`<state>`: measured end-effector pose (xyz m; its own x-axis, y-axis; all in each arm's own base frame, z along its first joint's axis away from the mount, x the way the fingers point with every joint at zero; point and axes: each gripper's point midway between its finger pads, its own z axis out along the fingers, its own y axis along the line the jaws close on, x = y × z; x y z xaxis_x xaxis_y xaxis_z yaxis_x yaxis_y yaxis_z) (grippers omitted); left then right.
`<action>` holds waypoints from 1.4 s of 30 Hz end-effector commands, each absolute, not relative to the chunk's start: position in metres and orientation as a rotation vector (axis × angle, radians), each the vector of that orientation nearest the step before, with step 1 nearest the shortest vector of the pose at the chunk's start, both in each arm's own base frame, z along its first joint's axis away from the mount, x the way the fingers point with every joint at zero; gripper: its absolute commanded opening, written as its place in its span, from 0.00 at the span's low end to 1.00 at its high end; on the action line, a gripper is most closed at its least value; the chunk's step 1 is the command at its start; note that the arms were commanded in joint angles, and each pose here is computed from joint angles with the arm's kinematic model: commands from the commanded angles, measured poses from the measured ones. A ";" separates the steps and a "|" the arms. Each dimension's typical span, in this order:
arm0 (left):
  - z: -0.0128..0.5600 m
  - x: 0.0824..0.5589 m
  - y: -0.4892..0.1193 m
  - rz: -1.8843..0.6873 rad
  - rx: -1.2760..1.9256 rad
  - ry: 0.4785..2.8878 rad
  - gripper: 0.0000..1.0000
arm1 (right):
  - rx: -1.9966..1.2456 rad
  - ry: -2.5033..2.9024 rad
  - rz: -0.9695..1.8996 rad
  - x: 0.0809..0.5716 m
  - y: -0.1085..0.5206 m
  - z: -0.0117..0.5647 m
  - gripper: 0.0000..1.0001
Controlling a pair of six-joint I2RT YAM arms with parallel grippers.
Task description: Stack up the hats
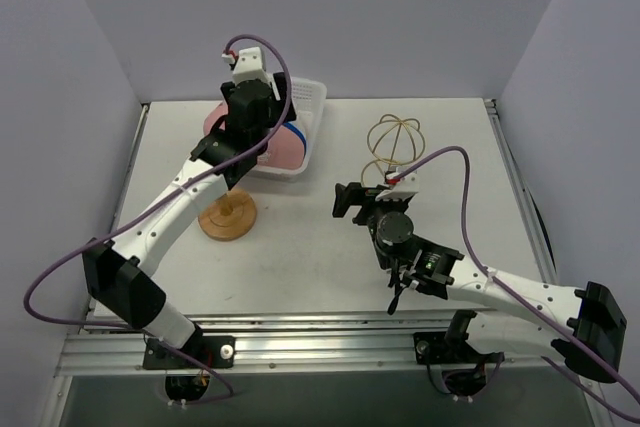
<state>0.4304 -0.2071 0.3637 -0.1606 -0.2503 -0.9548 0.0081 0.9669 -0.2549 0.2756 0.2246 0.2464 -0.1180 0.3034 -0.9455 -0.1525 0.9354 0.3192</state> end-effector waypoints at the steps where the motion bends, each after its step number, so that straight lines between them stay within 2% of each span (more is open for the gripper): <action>1: 0.346 0.454 -0.183 -0.138 -0.193 1.795 0.81 | 0.131 1.593 0.447 0.272 0.227 0.265 0.96; 6: 0.324 0.477 -0.155 -0.048 -0.244 1.845 0.72 | 0.114 1.603 0.443 0.273 0.231 0.264 0.95; 11: 0.314 0.485 -0.125 0.032 -0.290 1.854 0.72 | 0.100 1.610 0.451 0.274 0.235 0.262 0.95; 18: 0.290 0.488 -0.094 -0.038 -0.324 1.920 0.72 | 0.089 1.623 0.437 0.275 0.238 0.258 0.95; 25: 0.263 0.499 -0.093 -0.007 -0.304 1.992 0.75 | 0.090 1.626 0.433 0.276 0.238 0.258 0.95; 31: 0.245 0.508 -0.099 -0.030 -0.272 2.034 0.72 | 0.094 1.620 0.436 0.275 0.237 0.261 0.94; 32: 0.242 0.508 -0.099 -0.030 -0.270 2.041 0.71 | 0.096 1.619 0.436 0.275 0.236 0.261 0.94; 36: 0.244 0.511 -0.103 -0.058 -0.261 2.021 0.53 | 0.101 1.613 0.435 0.275 0.234 0.263 0.94; 37: 0.249 0.510 -0.105 -0.075 -0.253 2.011 0.42 | 0.100 1.612 0.435 0.274 0.234 0.264 0.94; 38: 0.254 0.510 -0.105 -0.081 -0.252 1.997 0.38 | 0.102 1.612 0.434 0.275 0.233 0.264 0.94; 42: 0.280 0.506 -0.108 -0.123 -0.239 1.932 0.36 | 0.097 1.615 0.430 0.275 0.234 0.263 0.94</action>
